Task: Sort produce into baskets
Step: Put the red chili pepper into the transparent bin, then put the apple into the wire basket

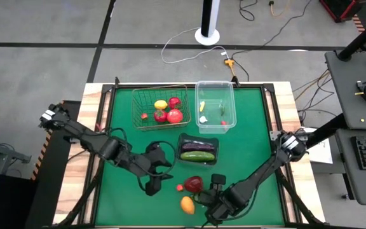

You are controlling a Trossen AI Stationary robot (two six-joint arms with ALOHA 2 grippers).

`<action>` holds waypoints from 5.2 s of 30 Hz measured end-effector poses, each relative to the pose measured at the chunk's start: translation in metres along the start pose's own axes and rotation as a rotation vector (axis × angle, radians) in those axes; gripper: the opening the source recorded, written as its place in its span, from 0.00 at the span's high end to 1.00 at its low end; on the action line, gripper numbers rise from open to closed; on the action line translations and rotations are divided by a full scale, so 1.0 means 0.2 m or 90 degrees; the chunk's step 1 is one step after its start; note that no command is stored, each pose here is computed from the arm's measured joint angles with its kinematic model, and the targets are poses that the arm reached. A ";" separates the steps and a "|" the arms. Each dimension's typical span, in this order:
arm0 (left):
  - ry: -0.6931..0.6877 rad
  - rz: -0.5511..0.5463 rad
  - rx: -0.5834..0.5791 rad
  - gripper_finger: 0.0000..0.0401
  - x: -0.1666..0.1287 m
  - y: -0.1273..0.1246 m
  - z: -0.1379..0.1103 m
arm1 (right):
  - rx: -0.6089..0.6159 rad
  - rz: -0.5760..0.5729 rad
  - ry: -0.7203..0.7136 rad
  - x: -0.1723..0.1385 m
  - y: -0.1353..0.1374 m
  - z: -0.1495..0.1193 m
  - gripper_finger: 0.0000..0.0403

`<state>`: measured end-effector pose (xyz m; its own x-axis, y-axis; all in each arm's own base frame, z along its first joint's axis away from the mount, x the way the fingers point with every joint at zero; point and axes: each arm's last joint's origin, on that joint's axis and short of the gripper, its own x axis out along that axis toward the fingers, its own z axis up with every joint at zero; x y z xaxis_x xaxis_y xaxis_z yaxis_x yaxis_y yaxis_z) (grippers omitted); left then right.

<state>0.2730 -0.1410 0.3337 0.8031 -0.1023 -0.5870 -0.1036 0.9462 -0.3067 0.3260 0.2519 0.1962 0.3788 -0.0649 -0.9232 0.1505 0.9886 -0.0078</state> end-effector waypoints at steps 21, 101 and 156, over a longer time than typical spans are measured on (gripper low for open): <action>-0.066 0.023 0.001 0.53 -0.22 0.00 0.01 | -0.012 0.000 -0.094 -0.08 -0.16 -0.19 0.51; -0.050 0.080 0.002 0.53 -0.22 0.03 -0.01 | 0.343 -0.172 -0.179 -0.77 -1.53 0.30 0.94; -0.057 0.067 0.108 0.46 0.35 -0.13 -0.13 | 0.373 -0.010 -0.215 -0.87 -1.07 0.24 0.39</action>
<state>0.3163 -0.1814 0.2821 0.8426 0.0205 -0.5381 -0.0956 0.9891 -0.1119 0.2727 0.0456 0.3775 0.6227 -0.2118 -0.7532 0.5928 0.7560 0.2775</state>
